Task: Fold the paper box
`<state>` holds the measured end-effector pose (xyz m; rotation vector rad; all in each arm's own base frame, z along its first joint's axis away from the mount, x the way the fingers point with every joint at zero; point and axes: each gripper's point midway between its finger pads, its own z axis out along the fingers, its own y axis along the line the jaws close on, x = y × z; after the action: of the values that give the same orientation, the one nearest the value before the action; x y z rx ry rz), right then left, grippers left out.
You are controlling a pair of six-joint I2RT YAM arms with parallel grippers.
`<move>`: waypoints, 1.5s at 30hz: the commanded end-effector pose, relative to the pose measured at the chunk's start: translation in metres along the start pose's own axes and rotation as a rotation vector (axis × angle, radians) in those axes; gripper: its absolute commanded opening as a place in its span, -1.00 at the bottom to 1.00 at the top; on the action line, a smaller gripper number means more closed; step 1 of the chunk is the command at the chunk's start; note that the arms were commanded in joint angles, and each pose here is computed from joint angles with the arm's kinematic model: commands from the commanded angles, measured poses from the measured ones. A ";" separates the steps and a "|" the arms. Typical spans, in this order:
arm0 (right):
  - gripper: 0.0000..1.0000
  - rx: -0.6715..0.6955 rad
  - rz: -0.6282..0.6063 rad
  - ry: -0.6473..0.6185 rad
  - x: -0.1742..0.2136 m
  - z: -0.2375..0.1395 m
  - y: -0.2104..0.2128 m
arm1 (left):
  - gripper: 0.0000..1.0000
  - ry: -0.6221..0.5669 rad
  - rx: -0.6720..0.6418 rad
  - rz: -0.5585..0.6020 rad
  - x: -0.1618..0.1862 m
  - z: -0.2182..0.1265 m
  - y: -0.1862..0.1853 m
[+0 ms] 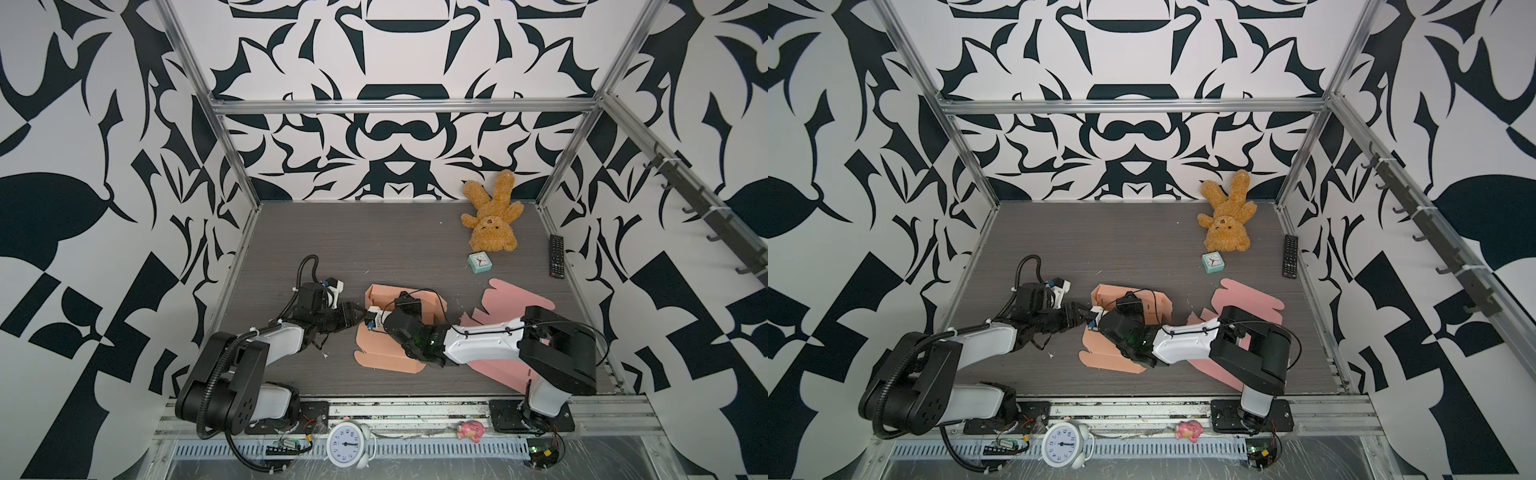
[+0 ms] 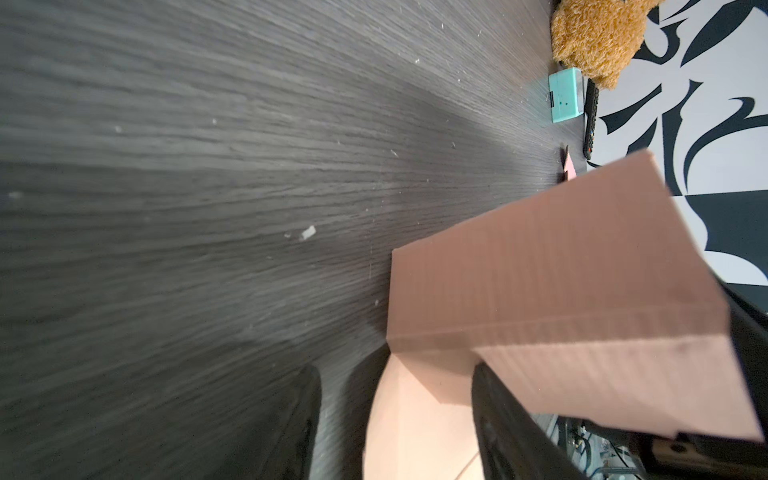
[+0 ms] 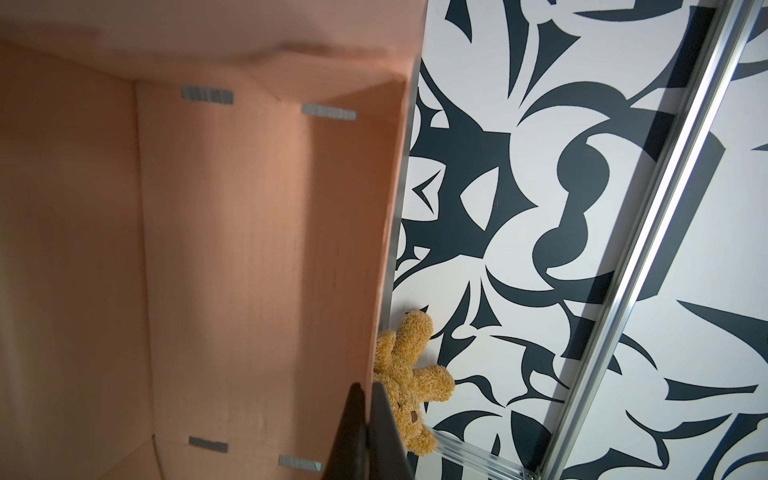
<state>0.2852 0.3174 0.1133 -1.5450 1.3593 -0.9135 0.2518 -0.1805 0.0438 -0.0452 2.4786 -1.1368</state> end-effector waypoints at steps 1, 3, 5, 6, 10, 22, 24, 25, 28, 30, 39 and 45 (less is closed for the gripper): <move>-0.91 -0.027 -0.043 -0.018 -0.002 -0.004 0.012 | 0.26 -0.033 0.004 0.054 0.000 -0.001 -0.007; -0.91 -0.026 -0.042 -0.023 -0.002 -0.006 0.011 | 0.28 -0.049 -0.003 0.075 0.000 -0.002 -0.009; -0.90 -0.030 -0.042 -0.030 -0.003 -0.006 0.013 | 0.29 -0.058 -0.007 0.089 -0.003 -0.002 -0.010; -0.90 -0.030 -0.040 -0.030 -0.004 -0.006 0.012 | 0.29 -0.092 0.011 0.121 -0.012 -0.007 -0.019; -0.90 -0.029 -0.046 -0.032 -0.006 -0.006 0.013 | 0.31 -0.116 0.023 0.176 -0.022 -0.008 -0.028; -0.87 -0.049 0.003 -0.068 -0.009 -0.013 0.007 | 0.33 -0.098 0.054 0.265 -0.021 0.004 -0.037; -0.86 -0.058 0.015 -0.076 -0.010 -0.015 0.007 | 0.32 -0.104 0.044 0.280 -0.022 0.007 -0.036; -0.86 -0.065 0.021 -0.079 -0.010 -0.015 0.008 | 0.32 -0.104 0.039 0.285 -0.021 0.008 -0.036; -0.84 -0.075 0.028 -0.081 -0.010 -0.015 0.008 | 0.30 -0.123 0.031 0.300 -0.023 0.009 -0.036; -0.84 -0.077 0.026 -0.082 -0.011 -0.015 0.009 | 0.28 -0.140 0.023 0.309 -0.026 0.009 -0.037; -0.84 -0.080 0.029 -0.084 -0.011 -0.016 0.008 | 0.23 -0.188 -0.015 0.363 -0.034 0.008 -0.037; -0.83 -0.080 0.034 -0.086 -0.012 -0.017 0.007 | 0.13 -0.221 -0.041 0.433 -0.030 0.013 -0.042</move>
<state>0.2746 0.3212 0.1131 -1.5610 1.3730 -0.8318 0.2717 -0.2101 0.0695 0.2940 2.2426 -0.9043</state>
